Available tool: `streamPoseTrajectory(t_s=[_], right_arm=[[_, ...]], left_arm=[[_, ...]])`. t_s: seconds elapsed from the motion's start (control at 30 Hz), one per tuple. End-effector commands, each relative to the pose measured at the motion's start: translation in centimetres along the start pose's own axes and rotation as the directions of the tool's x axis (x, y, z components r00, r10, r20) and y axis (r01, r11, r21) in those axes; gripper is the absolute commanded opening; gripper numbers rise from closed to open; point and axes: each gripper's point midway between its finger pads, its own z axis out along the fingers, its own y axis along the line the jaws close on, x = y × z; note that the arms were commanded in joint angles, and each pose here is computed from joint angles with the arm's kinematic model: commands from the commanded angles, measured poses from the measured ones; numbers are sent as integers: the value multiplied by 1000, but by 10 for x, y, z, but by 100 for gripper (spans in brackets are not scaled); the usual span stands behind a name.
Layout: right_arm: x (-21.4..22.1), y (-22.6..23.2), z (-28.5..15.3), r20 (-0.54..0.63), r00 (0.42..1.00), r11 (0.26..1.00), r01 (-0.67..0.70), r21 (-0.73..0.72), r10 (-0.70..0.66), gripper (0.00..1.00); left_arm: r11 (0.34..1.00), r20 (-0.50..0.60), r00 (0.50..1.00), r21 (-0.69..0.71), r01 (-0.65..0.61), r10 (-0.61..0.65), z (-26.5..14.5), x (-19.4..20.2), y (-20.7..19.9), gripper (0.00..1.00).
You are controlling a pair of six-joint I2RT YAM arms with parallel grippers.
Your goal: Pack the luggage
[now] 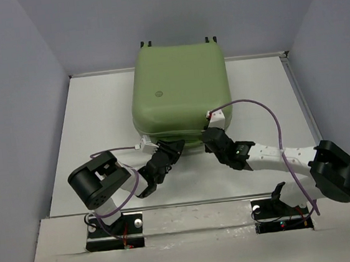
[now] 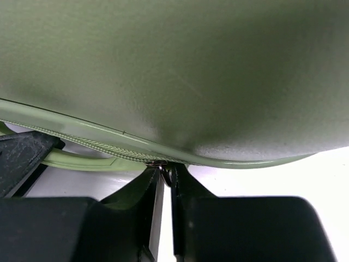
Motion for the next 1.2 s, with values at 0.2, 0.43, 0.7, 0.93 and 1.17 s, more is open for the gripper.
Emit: streamPoseTrajectory(t_s=[0.2,0.43,0.7,0.93,1.17], right_arm=[[-38,55,-19,94,995,969,-17,-245,41,7],[-19,195,-111,-42,992,655,45,-755,-117,7],[-28,242,-154,-25,990,377,29,-926,-137,7],[-51,208,-152,17,998,510,44,-859,-56,7],[-38,115,-142,-35,999,771,5,-637,-36,75]], left_arm=[[978,-100,982,154,-142,158,-6,33,-38,6],[960,-106,979,240,-147,176,1,40,-66,6],[952,-121,976,269,-143,181,-1,51,-73,6],[952,-109,977,269,-148,182,-8,46,-74,6],[948,-168,934,96,-304,316,-37,32,-28,96]])
